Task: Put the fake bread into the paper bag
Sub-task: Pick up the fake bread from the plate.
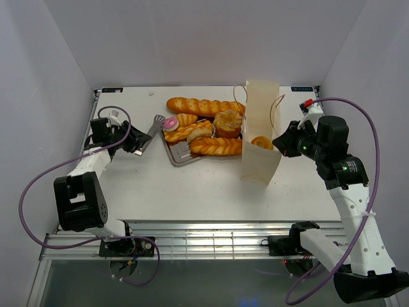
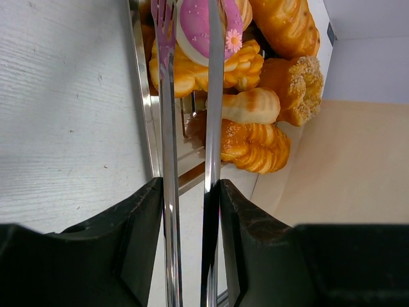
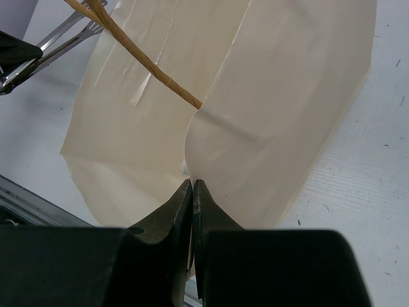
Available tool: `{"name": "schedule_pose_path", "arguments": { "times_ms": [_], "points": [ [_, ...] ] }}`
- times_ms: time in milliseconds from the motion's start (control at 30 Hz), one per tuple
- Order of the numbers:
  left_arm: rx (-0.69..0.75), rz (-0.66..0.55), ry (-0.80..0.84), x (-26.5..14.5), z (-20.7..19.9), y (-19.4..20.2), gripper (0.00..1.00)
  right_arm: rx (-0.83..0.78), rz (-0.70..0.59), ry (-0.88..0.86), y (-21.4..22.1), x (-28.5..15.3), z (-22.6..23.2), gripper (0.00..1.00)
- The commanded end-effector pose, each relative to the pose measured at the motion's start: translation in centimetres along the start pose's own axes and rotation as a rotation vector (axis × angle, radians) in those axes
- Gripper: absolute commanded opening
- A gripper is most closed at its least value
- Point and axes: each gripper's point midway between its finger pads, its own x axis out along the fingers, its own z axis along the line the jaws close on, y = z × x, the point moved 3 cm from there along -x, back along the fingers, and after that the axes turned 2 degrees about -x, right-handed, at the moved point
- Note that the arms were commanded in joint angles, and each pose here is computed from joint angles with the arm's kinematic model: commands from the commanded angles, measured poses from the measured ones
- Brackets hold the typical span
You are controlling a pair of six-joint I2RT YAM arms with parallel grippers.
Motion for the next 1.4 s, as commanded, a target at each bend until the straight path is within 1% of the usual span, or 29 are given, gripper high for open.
{"name": "schedule_pose_path", "arguments": {
  "times_ms": [0,300,833,1267,1367],
  "points": [
    [0.059,-0.046,0.03,-0.7,-1.8,-1.2,0.5,0.01,0.027,0.01,0.4,-0.4,0.1,0.08],
    [0.093,-0.058,0.017,-1.6,-2.1,-1.0,0.52,0.01,0.027,0.008,0.5,-0.4,0.1,0.08],
    [0.079,-0.029,0.064,-1.0,-3.2,-0.5,0.53,0.016,0.025,0.005,0.6,-0.6,0.2,0.08],
    [0.086,0.0,0.078,-0.3,-4.0,0.3,0.5,0.014,0.023,0.008,0.6,-0.7,0.2,0.08],
    [0.094,0.017,0.08,0.1,-4.1,0.7,0.46,0.014,0.023,0.009,0.6,-0.8,0.2,0.08]
  ]
}}
